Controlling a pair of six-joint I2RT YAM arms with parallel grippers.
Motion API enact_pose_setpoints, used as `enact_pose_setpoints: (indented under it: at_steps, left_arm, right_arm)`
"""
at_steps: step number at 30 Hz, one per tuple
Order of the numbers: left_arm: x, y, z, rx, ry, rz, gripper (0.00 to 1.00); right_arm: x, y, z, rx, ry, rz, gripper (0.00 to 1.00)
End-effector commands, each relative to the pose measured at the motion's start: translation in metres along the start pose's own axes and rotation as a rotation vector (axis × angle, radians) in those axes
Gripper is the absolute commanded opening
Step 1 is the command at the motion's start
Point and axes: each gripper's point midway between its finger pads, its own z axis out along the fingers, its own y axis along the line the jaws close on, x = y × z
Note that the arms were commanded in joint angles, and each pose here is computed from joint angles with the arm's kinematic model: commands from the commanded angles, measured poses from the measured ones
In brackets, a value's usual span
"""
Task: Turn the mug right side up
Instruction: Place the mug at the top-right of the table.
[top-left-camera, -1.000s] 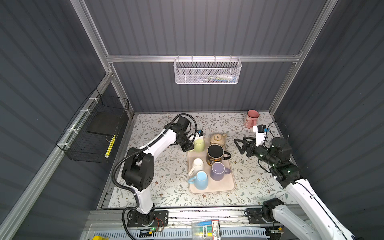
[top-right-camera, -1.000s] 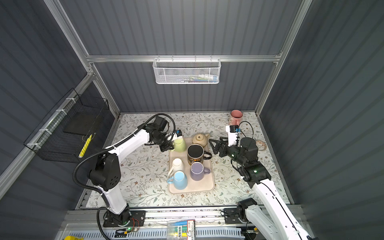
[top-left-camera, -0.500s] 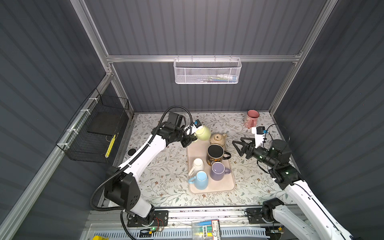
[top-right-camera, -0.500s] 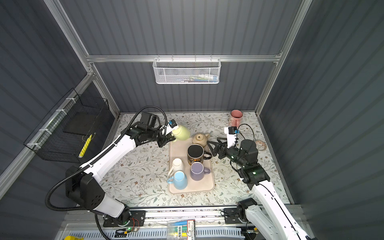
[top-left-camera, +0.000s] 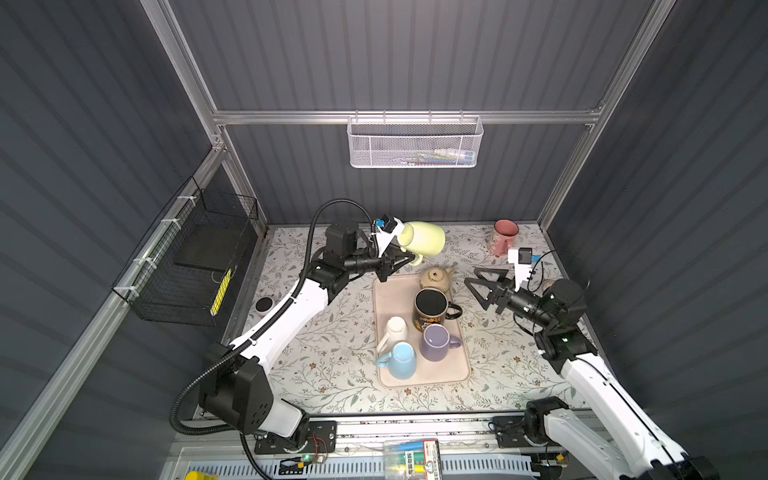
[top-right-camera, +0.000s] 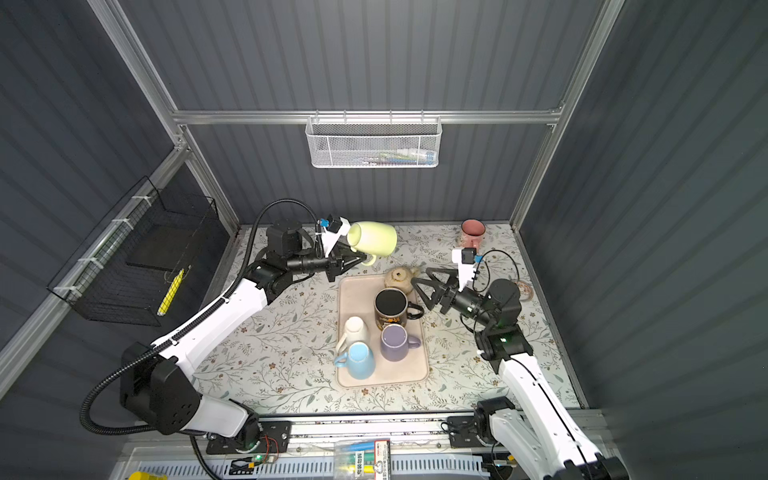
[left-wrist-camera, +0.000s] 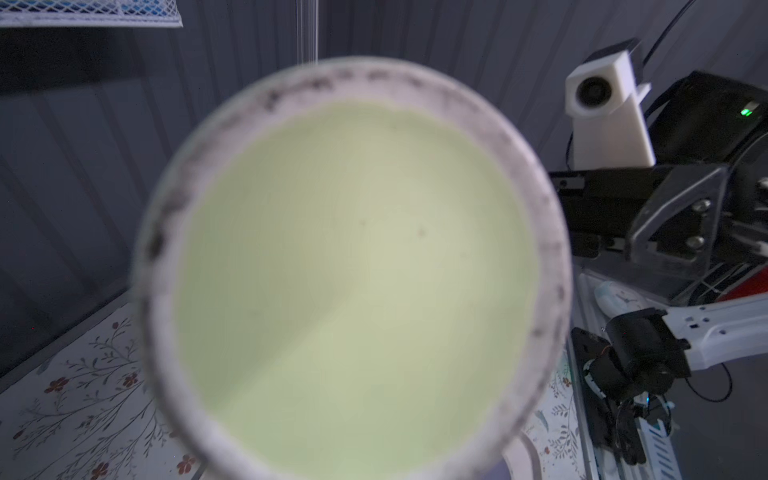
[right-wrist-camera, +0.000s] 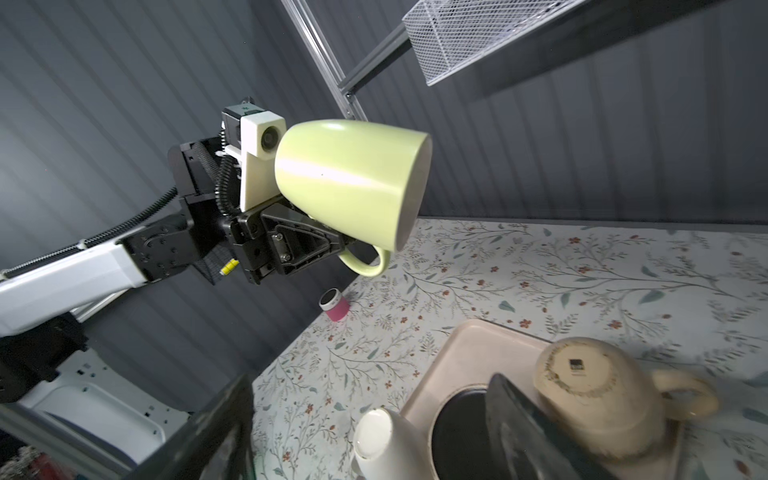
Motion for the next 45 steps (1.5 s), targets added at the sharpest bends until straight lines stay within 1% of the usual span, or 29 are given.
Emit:
enact_pose_setpoints:
  at_steps: [1, 3, 8, 13, 20, 26, 28, 36, 45]
  left_arm:
    - [-0.077, -0.041, -0.022, 0.129, -0.254, 0.111, 0.0]
    - [-0.086, -0.046, -0.024, 0.154, -0.291, 0.114, 0.0]
    - [-0.101, -0.058, -0.022, 0.195, -0.33, 0.149, 0.0]
    - [-0.117, -0.067, -0.024, 0.251, -0.396, 0.164, 0.0]
    - [-0.125, -0.071, -0.016, 0.314, -0.483, 0.141, 0.0]
    - [-0.121, -0.056, -0.001, 0.294, -0.505, 0.103, 0.0]
    - [-0.121, -0.055, 0.002, 0.31, -0.522, 0.094, 0.0]
    - [-0.125, -0.052, 0.011, 0.367, -0.576, 0.055, 0.0]
    - [-0.117, -0.05, 0.019, 0.402, -0.59, 0.009, 0.0]
  right_arm:
    - [-0.017, 0.028, 0.003, -0.166, -0.036, -0.027, 0.87]
    - [-0.022, 0.03, 0.008, -0.204, -0.039, -0.021, 0.86]
    - [-0.035, 0.028, 0.021, -0.267, -0.05, -0.001, 0.84]
    - [-0.048, 0.023, 0.038, -0.341, -0.054, 0.023, 0.84]
    - [-0.074, 0.028, 0.054, -0.451, -0.097, 0.029, 0.82]
    - [-0.083, 0.041, 0.063, -0.505, -0.105, 0.003, 0.76]
    - [-0.084, 0.042, 0.066, -0.506, -0.101, -0.005, 0.75]
    - [-0.088, 0.044, 0.076, -0.541, -0.101, -0.006, 0.63]
    - [-0.09, 0.041, 0.081, -0.542, -0.117, -0.004, 0.4]
